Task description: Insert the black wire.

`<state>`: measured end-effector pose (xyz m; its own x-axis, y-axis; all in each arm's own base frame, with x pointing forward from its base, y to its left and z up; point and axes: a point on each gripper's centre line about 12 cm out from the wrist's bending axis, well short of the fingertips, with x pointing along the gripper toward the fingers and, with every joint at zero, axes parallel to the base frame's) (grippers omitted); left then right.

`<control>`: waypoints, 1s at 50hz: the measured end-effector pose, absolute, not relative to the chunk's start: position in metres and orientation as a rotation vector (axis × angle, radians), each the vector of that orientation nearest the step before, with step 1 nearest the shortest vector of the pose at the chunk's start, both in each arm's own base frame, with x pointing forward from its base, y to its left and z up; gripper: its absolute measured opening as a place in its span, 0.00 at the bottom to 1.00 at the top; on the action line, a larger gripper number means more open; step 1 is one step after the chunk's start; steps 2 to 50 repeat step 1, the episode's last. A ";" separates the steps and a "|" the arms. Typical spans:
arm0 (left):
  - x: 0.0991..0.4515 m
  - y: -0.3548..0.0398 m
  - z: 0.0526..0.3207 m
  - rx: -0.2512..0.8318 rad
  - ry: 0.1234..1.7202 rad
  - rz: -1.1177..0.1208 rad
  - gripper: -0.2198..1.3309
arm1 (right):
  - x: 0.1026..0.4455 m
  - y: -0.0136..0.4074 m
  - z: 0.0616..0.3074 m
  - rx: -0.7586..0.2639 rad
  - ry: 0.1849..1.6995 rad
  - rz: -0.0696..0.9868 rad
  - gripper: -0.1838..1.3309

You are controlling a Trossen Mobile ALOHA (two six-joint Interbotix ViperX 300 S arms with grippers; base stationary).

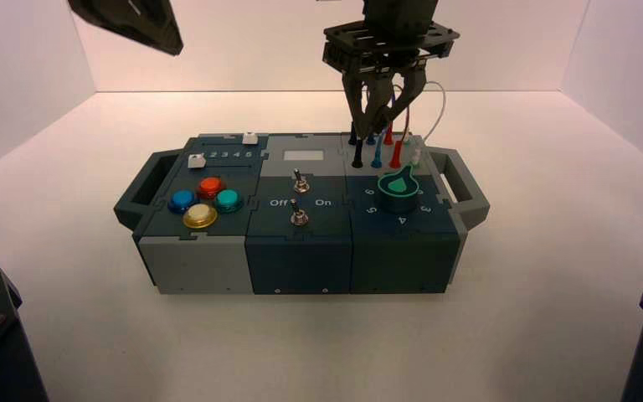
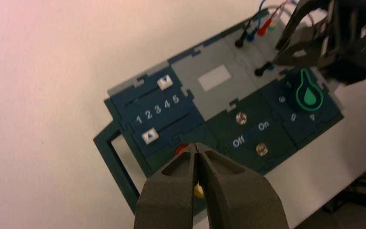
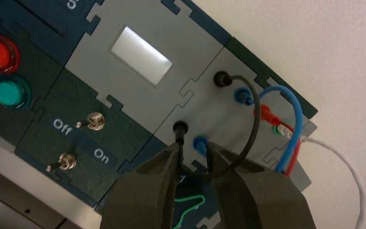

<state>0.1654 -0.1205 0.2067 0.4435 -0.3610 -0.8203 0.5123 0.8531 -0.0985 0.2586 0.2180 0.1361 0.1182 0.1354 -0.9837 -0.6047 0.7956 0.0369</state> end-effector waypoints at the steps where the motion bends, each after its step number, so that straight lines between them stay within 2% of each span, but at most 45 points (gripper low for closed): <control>1: 0.165 -0.120 0.206 0.174 0.972 -0.545 0.04 | 0.259 0.218 0.136 -0.422 1.353 0.564 0.56; 50: 0.165 -0.120 0.206 0.174 0.972 -0.545 0.04 | 0.259 0.218 0.136 -0.422 1.353 0.564 0.56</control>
